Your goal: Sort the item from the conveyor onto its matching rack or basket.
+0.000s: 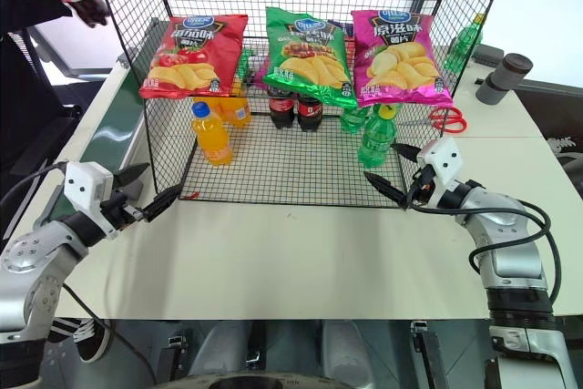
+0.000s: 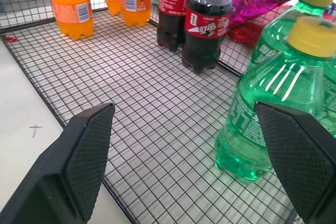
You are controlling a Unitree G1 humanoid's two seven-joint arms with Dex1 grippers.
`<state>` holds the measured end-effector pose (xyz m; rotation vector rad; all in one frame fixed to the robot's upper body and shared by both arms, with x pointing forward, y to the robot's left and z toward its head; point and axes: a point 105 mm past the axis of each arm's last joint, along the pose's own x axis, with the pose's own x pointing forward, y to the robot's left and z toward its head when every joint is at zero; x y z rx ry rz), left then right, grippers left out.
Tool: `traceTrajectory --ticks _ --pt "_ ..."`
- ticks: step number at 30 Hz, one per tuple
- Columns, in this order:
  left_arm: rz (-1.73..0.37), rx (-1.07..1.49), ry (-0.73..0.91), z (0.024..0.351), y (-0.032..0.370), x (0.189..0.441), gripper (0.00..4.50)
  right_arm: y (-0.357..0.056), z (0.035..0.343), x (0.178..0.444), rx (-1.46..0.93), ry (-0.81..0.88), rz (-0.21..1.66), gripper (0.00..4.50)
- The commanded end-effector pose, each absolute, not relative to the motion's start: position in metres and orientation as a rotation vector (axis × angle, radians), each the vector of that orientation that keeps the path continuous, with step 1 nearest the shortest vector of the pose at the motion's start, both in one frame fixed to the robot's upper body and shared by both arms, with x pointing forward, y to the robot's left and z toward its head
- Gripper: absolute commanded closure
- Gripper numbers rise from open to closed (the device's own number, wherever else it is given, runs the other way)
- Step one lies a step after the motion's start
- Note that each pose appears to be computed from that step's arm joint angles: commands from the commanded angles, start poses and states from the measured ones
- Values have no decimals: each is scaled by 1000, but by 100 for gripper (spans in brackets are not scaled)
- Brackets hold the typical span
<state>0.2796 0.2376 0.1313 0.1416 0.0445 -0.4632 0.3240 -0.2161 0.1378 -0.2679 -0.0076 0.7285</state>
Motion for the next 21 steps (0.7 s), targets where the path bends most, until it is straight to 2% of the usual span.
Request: traceTrajectory --ticks 1,12,15,21 --pt "-433 149 -16 148 243 276 0 -212 147 326 -275 -51 740 8" --pt "-305 85 -72 157 267 275 0 -204 144 328 -258 -65 764 8" --pt "-158 98 -136 167 290 279 0 -195 144 327 -252 -76 791 8" --pt "161 73 -172 164 336 286 0 -169 150 319 -229 -118 849 8"
